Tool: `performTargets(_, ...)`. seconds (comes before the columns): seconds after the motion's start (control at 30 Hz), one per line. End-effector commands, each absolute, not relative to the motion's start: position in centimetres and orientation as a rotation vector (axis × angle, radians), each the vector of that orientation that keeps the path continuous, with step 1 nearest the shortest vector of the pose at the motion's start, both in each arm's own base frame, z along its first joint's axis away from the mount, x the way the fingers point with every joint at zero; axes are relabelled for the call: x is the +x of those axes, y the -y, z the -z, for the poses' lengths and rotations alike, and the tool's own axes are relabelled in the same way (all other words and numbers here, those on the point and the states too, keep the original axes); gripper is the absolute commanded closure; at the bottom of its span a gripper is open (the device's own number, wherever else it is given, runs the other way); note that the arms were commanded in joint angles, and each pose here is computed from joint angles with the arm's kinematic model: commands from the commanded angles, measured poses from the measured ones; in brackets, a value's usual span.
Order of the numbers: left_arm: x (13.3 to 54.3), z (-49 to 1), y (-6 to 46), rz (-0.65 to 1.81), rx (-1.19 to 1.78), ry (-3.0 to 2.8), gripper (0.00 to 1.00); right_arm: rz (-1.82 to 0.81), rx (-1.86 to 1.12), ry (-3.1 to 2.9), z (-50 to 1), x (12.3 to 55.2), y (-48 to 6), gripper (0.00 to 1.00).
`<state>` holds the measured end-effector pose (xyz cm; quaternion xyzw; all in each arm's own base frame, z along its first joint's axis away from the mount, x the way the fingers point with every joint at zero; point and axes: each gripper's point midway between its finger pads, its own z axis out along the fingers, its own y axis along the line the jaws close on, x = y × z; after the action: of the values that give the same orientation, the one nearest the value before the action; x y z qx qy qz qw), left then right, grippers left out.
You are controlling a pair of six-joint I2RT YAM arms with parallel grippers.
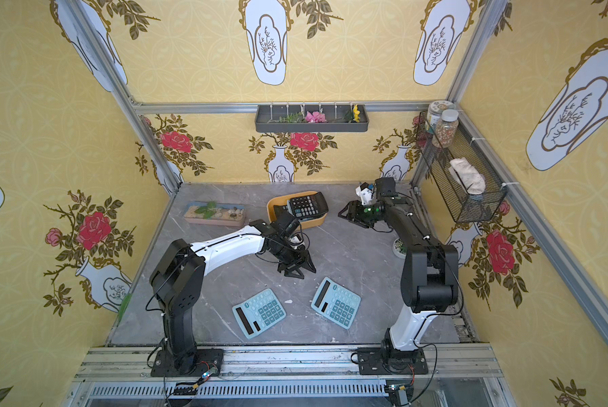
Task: Put the calculator in the storage box
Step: Pick up the calculator at the center of the board.
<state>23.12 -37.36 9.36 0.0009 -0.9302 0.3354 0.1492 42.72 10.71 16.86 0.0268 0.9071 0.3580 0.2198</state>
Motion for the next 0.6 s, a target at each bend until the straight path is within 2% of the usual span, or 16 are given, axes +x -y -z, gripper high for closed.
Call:
performTargets(0.0,22.5,-9.3,38.3,-1.014,-0.089,2.620,0.51,-1.008,0.046,-2.490,-17.0,42.6,-11.0,0.42)
performTargets(0.17,21.8,-8.5,38.2,-0.997,-0.129,2.586,0.55,-1.018,0.052,-2.503,-16.5,42.3,-11.0,0.42)
performTargets(0.57,19.9,-7.0,39.6,-0.970,-0.181,2.519,0.55,-1.029,0.056,-2.513,-16.1,41.9,-11.0,0.42)
